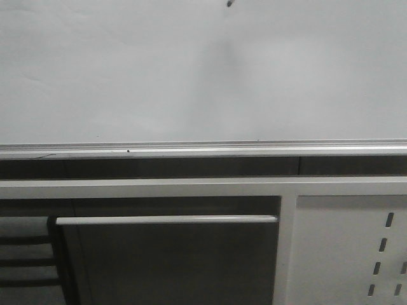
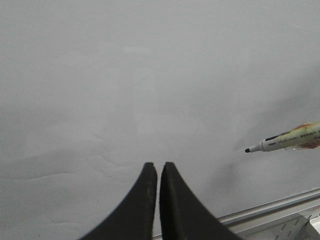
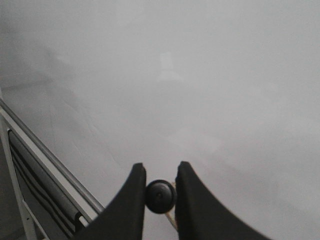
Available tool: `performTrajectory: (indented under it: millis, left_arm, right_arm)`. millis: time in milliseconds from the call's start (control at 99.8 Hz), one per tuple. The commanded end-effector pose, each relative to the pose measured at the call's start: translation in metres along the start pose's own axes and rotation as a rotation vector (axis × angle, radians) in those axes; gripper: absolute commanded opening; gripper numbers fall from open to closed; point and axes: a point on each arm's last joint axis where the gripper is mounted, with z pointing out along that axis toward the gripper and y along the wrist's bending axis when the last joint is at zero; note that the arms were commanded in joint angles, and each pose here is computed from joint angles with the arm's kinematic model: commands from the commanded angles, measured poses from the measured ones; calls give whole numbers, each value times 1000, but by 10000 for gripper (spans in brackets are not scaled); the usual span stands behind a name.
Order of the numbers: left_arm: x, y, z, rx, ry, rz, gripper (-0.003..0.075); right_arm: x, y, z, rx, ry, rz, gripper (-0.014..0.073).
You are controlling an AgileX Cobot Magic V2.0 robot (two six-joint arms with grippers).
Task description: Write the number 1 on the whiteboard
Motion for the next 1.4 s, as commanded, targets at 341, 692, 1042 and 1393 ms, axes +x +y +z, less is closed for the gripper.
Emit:
performTrajectory:
  millis: [341, 692, 1042, 1393]
  left_arm:
    - [-12, -2, -3, 20, -53, 18, -20]
    - [-13, -2, -3, 20, -64, 33, -20]
    - [-13, -2, -3, 20, -67, 36, -20]
    - [-9, -24, -1, 239, -58, 91, -18]
  right_arm:
    - [-8, -6, 11, 21, -6, -12, -59]
    - [1, -10, 21, 50, 39, -43, -59]
    - [15, -6, 37, -8, 84, 3, -59]
    - [-29, -1, -19, 14, -123, 141, -64]
